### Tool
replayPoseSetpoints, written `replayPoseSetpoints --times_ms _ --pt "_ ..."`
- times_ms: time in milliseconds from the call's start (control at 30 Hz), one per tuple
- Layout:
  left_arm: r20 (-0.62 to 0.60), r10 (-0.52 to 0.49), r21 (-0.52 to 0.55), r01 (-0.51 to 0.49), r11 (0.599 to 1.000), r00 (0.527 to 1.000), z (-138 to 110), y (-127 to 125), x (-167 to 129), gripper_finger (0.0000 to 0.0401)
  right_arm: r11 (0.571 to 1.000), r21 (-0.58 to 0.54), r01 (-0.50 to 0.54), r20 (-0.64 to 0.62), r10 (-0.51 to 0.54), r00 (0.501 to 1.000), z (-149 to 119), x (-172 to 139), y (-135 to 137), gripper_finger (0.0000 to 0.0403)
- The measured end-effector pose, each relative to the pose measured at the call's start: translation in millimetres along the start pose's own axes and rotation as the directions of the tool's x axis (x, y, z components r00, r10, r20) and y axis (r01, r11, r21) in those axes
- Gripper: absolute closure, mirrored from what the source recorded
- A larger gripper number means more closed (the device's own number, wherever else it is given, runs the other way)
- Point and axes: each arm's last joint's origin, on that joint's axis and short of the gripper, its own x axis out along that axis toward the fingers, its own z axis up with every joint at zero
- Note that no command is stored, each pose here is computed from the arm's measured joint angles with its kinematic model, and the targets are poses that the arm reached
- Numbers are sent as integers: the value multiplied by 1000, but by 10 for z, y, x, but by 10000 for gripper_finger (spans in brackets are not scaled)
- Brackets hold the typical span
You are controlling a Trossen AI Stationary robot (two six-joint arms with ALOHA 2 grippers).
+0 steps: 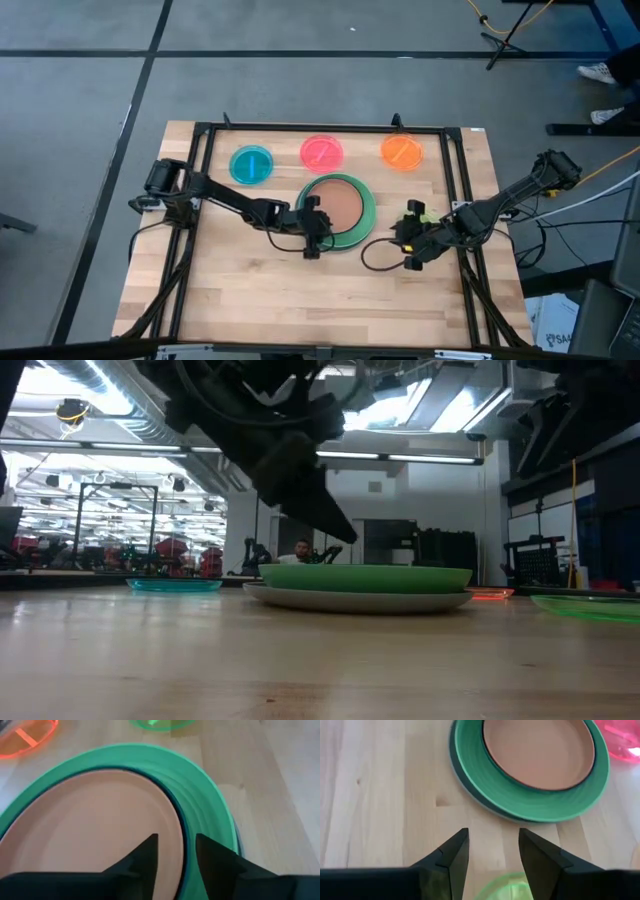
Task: Stack plastic plates
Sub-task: Stack the green plate on top of the brown plate
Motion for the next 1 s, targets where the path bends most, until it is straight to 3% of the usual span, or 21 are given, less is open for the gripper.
replayPoseSetpoints --times_ms 333,600,800,1000 --pt "40 -19 14 19 1000 999 102 -88 -182 254 1000 -1 25 -106 -25 994 -60 153 61 239" --pt "38 0 20 0 1000 999 100 -113 -194 257 999 50 21 -305 -5 952 -180 359 144 239" --pt "37 0 16 -1 1000 999 99 -112 -194 254 988 118 96 -383 -44 923 -243 498 187 239" --pt "33 -3 -55 4 998 999 95 -113 -194 258 973 154 170 -430 -89 898 -296 663 240 239"
